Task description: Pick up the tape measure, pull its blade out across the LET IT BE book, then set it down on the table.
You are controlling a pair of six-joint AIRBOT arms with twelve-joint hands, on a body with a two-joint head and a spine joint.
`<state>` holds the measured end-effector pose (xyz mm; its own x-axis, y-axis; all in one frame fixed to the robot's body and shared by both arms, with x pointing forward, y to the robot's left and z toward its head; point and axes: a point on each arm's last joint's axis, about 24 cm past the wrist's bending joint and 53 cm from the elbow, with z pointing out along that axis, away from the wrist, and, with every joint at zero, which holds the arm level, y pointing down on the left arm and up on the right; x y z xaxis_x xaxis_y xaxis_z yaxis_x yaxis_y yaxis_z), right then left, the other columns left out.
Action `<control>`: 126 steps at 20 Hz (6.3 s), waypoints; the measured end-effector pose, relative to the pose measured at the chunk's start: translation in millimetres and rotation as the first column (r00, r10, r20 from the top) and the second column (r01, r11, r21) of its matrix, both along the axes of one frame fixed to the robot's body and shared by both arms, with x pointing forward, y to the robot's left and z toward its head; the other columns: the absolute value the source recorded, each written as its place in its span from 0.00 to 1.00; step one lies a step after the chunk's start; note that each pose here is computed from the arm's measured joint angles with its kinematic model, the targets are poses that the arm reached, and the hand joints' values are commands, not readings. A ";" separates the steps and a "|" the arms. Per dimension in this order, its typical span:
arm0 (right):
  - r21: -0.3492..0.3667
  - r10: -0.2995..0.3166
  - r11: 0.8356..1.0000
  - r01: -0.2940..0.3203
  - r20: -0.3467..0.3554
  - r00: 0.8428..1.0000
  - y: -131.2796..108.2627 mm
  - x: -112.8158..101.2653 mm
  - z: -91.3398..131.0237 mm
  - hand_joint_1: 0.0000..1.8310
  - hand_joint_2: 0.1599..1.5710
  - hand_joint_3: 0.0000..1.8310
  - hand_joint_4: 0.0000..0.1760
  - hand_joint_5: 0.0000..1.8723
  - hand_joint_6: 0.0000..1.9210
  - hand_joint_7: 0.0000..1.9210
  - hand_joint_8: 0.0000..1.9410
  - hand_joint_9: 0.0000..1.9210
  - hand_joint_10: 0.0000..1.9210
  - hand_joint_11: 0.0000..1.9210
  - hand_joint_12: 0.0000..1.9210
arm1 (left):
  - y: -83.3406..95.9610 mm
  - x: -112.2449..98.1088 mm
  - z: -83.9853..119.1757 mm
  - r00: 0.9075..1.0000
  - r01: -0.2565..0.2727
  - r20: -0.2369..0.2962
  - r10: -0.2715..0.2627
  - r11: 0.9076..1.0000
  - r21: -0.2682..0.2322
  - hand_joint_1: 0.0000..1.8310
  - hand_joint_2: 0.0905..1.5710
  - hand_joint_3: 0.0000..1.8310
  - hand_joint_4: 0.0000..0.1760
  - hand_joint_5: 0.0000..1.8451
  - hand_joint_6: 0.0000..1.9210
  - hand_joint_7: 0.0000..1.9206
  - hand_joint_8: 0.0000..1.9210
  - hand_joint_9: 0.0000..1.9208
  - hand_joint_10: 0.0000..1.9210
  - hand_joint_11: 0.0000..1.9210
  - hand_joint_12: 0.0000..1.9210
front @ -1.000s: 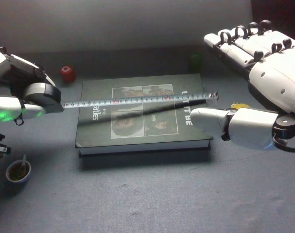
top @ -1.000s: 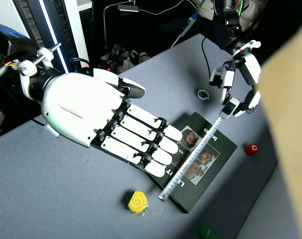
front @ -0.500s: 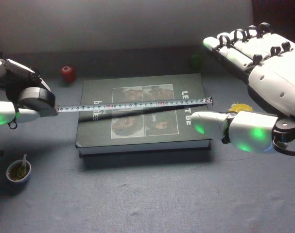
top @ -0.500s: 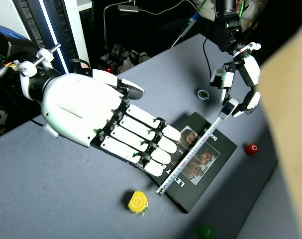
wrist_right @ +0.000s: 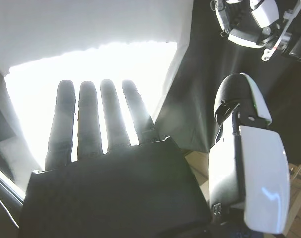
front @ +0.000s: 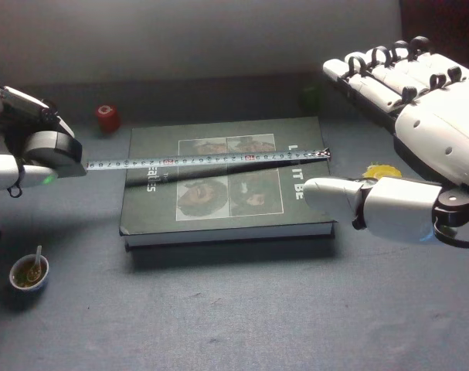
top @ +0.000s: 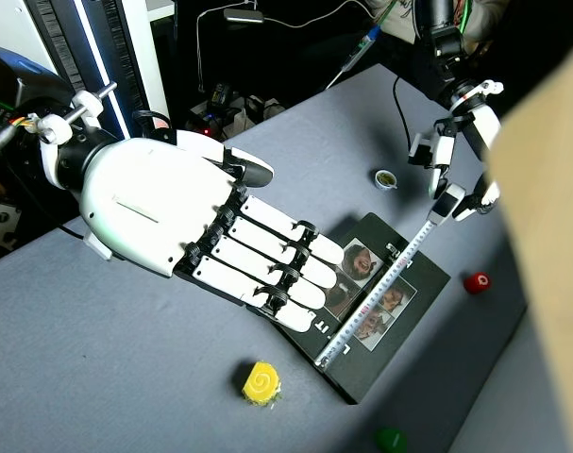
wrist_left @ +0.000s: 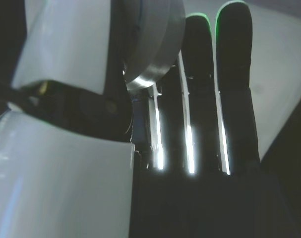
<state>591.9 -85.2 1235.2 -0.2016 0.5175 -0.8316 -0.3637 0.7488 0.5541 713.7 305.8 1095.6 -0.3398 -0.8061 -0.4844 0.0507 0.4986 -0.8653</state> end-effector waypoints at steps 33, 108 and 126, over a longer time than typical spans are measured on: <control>-0.003 0.007 1.000 -0.007 0.002 1.000 1.4 -0.7 0.1 0.00 0.66 0.00 0.00 0.00 0.00 0.00 0.00 0.00 0.00 0.00 0.08 | -33.1 -21.7 18.6 0.998 0.066 -0.003 -0.067 0.994 -0.083 0.75 0.69 0.00 0.00 0.55 0.38 0.53 0.49 0.45 0.70 0.42 0.59; 0.051 0.234 0.972 -0.231 -0.078 0.969 38.1 -24.8 0.7 0.06 0.67 0.00 0.00 0.15 0.02 0.18 0.01 0.13 0.01 0.00 0.46 | -94.9 -41.2 62.2 0.989 0.140 -0.070 -0.131 0.981 0.135 0.31 0.64 0.00 0.00 0.36 0.01 0.37 0.00 0.35 0.00 0.27 0.20; 0.038 0.200 0.980 -0.197 -0.077 0.977 18.4 -13.5 0.3 0.36 0.92 0.00 1.00 0.70 1.00 0.81 1.00 0.92 1.00 1.00 1.00 | -209.0 -117.4 93.4 0.976 0.203 -0.106 -0.192 0.974 0.101 0.38 0.78 0.00 0.95 0.61 1.00 0.64 1.00 0.63 1.00 0.64 1.00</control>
<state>578.4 -66.8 1235.5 -0.3679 0.4852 -0.7933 -0.4571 0.6486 0.6086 596.3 96.8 1189.0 -0.5359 -0.6618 -0.5243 0.0782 0.5794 -0.8113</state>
